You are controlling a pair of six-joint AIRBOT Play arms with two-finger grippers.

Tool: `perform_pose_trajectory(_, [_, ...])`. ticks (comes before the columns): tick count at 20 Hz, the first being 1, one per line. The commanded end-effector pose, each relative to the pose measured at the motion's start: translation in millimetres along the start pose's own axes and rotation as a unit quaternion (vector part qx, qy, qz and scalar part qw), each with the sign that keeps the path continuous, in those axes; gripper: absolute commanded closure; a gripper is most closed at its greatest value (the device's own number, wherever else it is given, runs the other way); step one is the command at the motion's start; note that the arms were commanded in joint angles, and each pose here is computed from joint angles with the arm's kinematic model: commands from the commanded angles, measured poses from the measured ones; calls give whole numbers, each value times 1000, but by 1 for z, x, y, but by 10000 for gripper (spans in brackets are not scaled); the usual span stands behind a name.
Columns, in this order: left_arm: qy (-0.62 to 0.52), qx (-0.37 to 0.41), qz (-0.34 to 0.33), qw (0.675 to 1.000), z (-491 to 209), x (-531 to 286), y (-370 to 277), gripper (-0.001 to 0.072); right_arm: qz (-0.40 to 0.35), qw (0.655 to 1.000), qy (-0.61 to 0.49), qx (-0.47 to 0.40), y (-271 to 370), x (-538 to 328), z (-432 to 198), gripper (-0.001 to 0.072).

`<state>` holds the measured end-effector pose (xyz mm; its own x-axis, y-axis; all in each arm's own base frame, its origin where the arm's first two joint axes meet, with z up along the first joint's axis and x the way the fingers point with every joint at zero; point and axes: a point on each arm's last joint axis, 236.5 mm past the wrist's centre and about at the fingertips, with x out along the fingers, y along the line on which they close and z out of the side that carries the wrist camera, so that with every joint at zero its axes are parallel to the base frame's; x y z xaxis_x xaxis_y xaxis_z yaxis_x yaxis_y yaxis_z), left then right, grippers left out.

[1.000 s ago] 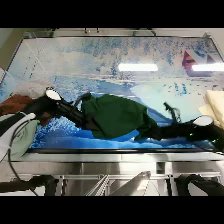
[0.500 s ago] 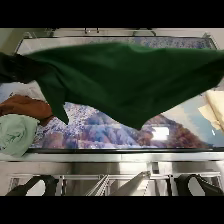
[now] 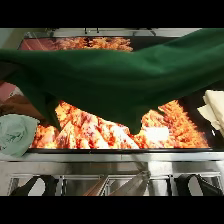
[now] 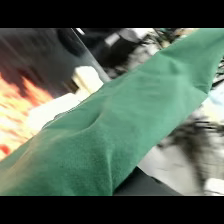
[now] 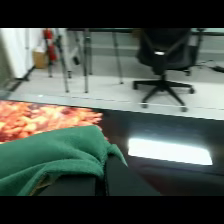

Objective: Fold the shirts.

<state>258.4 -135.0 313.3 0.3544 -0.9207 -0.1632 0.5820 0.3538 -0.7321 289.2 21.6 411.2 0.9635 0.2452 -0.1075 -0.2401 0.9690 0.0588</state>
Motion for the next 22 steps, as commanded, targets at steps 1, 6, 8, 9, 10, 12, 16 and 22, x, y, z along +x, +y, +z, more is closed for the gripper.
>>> perform_pose_trajectory(1, [49,-133,-50,989,-31,33,55,678,99,992,44,58,0,58,-28,689])
perform_pose_trajectory(6, [81,-314,-71,943,-64,80,205,678,164,936,243,194,-23,220,-210,689])
perform_pose_trajectory(8, [76,-353,-95,928,-63,81,261,518,149,913,283,252,-36,265,-283,572])
perform_pose_trajectory(9, [54,-363,-130,921,-49,77,282,246,144,902,289,286,-42,280,-306,298])
perform_pose_trajectory(10, [27,-367,-166,915,-30,69,295,33,142,896,289,305,-48,286,-315,275])
perform_pose_trajectory(12, [-10,-354,-220,909,4,42,309,-9,129,892,290,322,-65,282,-316,275])
perform_pose_trajectory(16, [-9,-306,-179,935,30,-3,311,11,135,864,379,302,-81,212,-323,356])
perform_pose_trajectory(22, [141,-337,74,928,-80,-1,331,10,58,774,528,345,-48,100,-436,351])
